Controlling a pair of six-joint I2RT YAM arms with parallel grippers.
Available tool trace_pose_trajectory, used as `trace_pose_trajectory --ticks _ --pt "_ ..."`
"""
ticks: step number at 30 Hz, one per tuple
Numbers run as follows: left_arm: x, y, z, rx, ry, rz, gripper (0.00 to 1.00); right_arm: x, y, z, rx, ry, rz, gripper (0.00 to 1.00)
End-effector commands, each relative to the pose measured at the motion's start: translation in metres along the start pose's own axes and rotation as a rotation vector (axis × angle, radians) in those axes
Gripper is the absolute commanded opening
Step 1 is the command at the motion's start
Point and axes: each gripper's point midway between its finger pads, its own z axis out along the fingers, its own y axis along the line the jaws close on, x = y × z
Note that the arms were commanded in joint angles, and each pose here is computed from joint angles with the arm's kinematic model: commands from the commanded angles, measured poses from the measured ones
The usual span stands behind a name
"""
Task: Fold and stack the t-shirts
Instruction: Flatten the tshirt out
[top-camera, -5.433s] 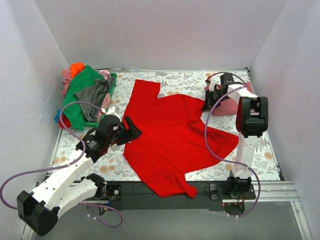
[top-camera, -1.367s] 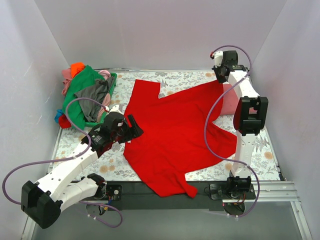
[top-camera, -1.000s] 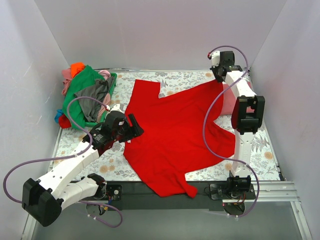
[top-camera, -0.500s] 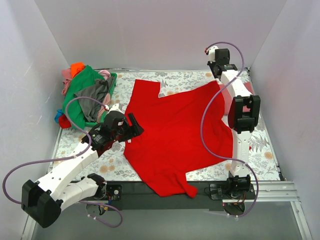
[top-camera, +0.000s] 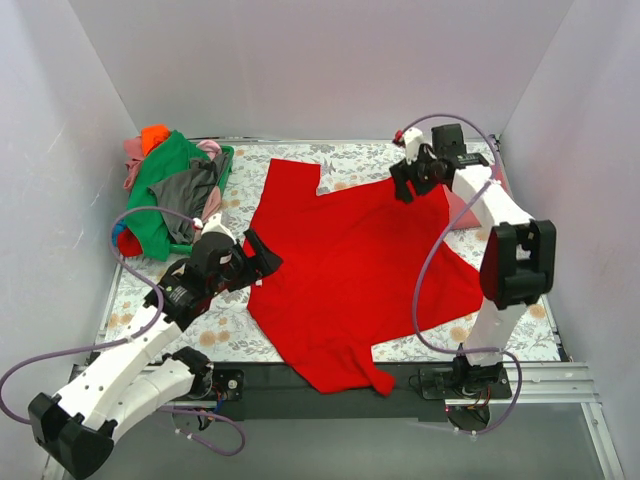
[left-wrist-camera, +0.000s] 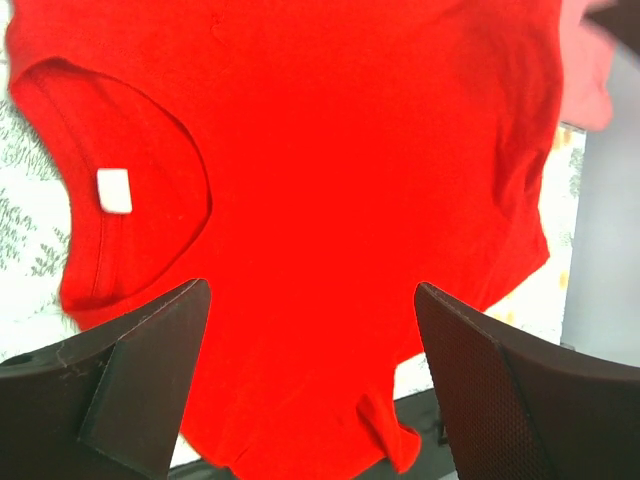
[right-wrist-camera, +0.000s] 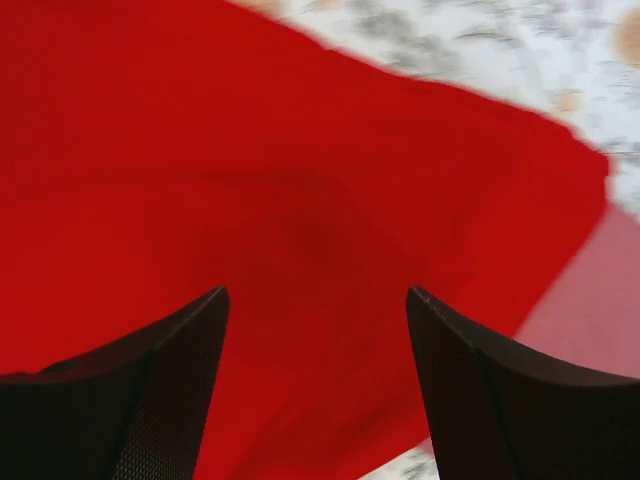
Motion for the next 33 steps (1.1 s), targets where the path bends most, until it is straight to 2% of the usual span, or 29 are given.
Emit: trace_pose_trajectory --ticks 1,3,4,5,7,9,14,21,25,28,29,30,31,33 --pt "0.007 0.01 -0.014 0.0 -0.002 -0.029 0.82 0.026 0.081 -0.04 -0.314 -0.019 -0.043 0.78" --pt "0.008 0.01 -0.021 0.022 -0.012 -0.036 0.82 0.042 0.084 -0.063 -0.283 -0.005 -0.087 0.78" --pt "0.01 0.01 -0.023 0.031 -0.004 -0.04 0.82 0.08 0.089 -0.063 -0.268 0.082 -0.062 0.78" --pt "0.011 0.01 -0.025 0.04 -0.005 -0.042 0.82 0.086 0.087 -0.077 -0.226 0.08 -0.061 0.77" --pt "0.014 0.009 -0.027 0.062 0.0 -0.045 0.82 0.134 0.078 -0.089 -0.181 0.171 0.04 0.75" --pt "0.015 0.008 -0.028 0.073 0.003 -0.047 0.82 0.159 0.057 -0.113 -0.115 0.169 0.135 0.7" --pt "0.022 0.005 -0.022 0.1 0.03 -0.033 0.81 0.231 0.033 -0.14 0.047 0.295 0.172 0.7" --pt "0.026 0.009 -0.018 0.095 0.036 -0.022 0.81 0.281 0.001 -0.137 0.103 0.376 0.304 0.69" --pt "0.031 0.008 -0.02 0.115 0.057 -0.025 0.81 0.295 -0.001 -0.127 0.072 0.406 0.346 0.64" --pt "0.032 0.01 -0.019 0.108 0.059 -0.025 0.81 0.306 0.003 -0.122 0.048 0.431 0.363 0.55" --pt "0.033 0.01 -0.019 0.107 0.062 -0.023 0.81 0.308 0.006 -0.121 0.039 0.438 0.365 0.45" --pt "0.032 0.01 -0.019 0.106 0.061 -0.021 0.81 0.309 0.006 -0.123 0.041 0.439 0.363 0.4" --pt "0.032 0.011 -0.018 0.102 0.061 -0.021 0.81 0.314 0.008 -0.124 0.041 0.451 0.365 0.25" --pt "0.031 0.011 -0.018 0.1 0.058 -0.017 0.81 0.316 0.006 -0.131 0.064 0.45 0.362 0.13"
